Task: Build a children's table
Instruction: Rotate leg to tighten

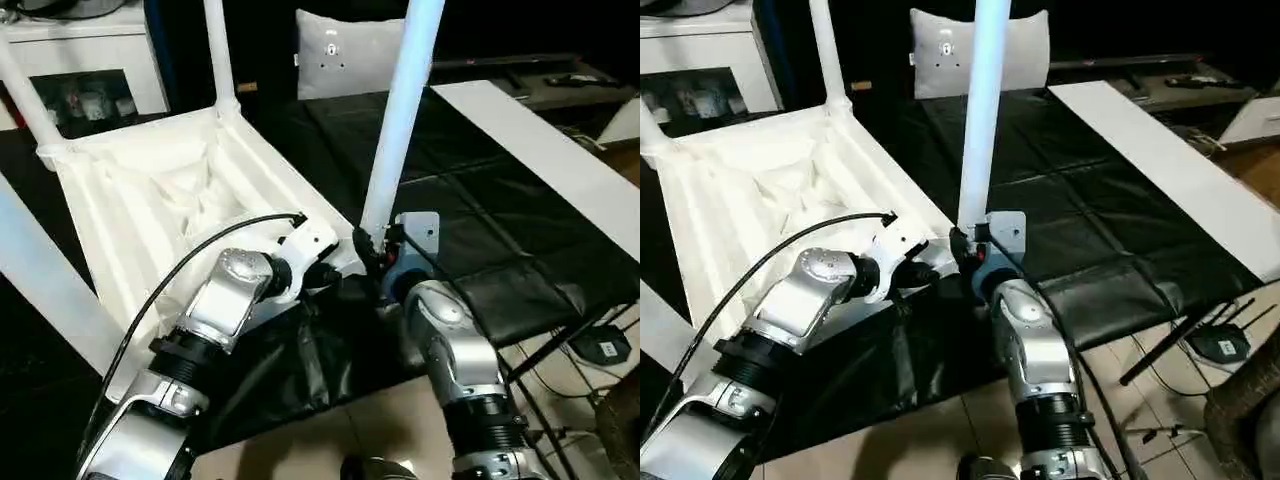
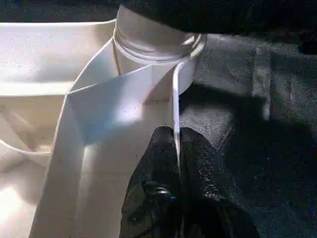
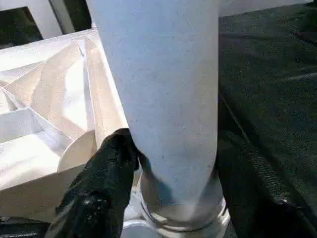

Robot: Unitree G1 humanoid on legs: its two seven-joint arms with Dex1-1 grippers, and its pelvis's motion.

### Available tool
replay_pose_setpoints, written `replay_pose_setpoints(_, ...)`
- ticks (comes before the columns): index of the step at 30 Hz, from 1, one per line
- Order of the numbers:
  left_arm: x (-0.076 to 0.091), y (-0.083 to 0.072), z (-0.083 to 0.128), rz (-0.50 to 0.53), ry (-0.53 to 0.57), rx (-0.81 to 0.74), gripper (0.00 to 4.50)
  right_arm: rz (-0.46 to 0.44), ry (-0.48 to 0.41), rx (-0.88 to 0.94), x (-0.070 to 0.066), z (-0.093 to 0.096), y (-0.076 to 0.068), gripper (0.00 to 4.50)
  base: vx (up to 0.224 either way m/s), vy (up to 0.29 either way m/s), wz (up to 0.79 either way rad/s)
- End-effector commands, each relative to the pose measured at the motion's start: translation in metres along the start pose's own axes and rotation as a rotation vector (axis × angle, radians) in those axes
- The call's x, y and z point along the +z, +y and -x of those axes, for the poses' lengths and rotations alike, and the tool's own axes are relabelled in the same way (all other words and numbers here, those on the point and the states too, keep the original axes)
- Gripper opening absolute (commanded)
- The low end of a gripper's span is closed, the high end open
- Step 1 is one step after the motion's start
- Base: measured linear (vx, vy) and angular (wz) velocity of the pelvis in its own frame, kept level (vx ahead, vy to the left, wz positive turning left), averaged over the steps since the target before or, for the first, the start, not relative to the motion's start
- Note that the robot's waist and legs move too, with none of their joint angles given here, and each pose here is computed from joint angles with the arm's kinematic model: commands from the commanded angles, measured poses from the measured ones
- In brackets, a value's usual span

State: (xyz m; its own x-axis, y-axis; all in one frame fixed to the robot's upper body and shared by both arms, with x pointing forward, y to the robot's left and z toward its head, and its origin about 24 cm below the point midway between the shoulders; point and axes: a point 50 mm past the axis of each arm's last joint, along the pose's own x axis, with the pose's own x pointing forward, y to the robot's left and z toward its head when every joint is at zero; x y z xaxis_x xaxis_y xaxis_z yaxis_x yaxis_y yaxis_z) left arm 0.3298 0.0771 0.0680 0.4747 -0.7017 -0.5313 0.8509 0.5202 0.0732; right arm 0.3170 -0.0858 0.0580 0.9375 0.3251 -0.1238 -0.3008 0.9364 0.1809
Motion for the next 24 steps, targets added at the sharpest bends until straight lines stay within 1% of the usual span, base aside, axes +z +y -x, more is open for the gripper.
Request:
replay_pose_setpoints(1,0.023,-0.01,0.0,-0.1,-0.102,-0.095,0.0,0.072,-0.042,0.095,0.008,0.0,0.007,3.13,0.0,0.0,0.0)
replay_pose_setpoints(2,0.023,-0.01,0.0,-0.1,-0.101,-0.095,0.0,0.073,-0.043,0.096,0.008,0.0,0.007,3.13,0.0,0.0,0.0)
replay_pose_setpoints(4,0.016,-0.006,0.006,-0.123,-0.092,-0.118,0.0,0.127,-0.078,0.143,0.013,0.01,-0.009,3.36,0.0,0.0,0.0)
replay_pose_setpoints(6,0.008,-0.001,0.013,-0.146,-0.073,-0.159,0.0,0.173,-0.085,0.254,0.02,0.026,-0.026,3.58,0.0,0.0,0.0)
replay_pose_setpoints(7,0.006,0.0,0.014,-0.146,-0.066,-0.164,0.0,0.17,-0.082,0.278,0.021,0.029,-0.028,3.58,0.0,0.0,0.0)
replay_pose_setpoints(9,0.003,0.002,0.018,-0.156,-0.068,-0.202,0.0,0.186,-0.079,0.36,0.025,0.038,-0.035,3.79,0.0,0.0,0.0)
replay_pose_setpoints(10,0.003,0.002,0.018,-0.156,-0.068,-0.202,0.0,0.186,-0.079,0.36,0.025,0.038,-0.036,3.84,0.0,0.0,0.0)
replay_pose_setpoints(11,0.001,0.003,0.022,-0.179,-0.063,-0.254,0.0,0.209,-0.035,0.463,0.026,0.047,-0.043,3.9,0.0,0.0,0.0)
replay_pose_setpoints(12,0.001,0.003,0.022,-0.179,-0.063,-0.254,0.0,0.209,-0.035,0.463,0.026,0.047,-0.043,4.02,0.0,0.0,0.0)
replay_pose_setpoints(13,-0.001,0.003,0.026,-0.193,-0.048,-0.287,0.0,0.227,0.014,0.535,0.025,0.052,-0.047,4.23,0.0,0.0,0.0)
replay_pose_setpoints(15,-0.004,0.004,0.031,-0.244,-0.027,-0.359,0.0,0.247,0.086,0.654,0.026,0.061,-0.054,4.28,0.0,0.0,0.0)
replay_pose_setpoints(17,-0.008,0.004,0.036,-0.282,0.005,-0.427,0.0,0.259,0.125,0.717,0.028,0.063,-0.059,4.28,0.0,0.0,0.0)
replay_pose_setpoints(18,-0.01,0.005,0.039,-0.315,0.028,-0.464,0.0,0.283,0.147,0.75,0.029,0.063,-0.061,4.39,0.0,0.0,0.0)
replay_pose_setpoints(19,-0.012,0.005,0.041,-0.343,0.046,-0.496,0.0,0.301,0.167,0.789,0.03,0.063,-0.062,4.39,0.0,0.0,0.0)
replay_pose_setpoints(22,-0.014,0.006,0.044,-0.375,0.063,-0.555,0.0,0.325,0.184,0.859,0.031,0.062,-0.062,4.39,0.0,0.0,0.0)
replay_pose_setpoints(24,-0.015,0.004,0.047,-0.418,0.085,-0.608,0.0,0.354,0.216,0.944,0.03,0.061,-0.06,4.39,0.0,0.0,0.0)
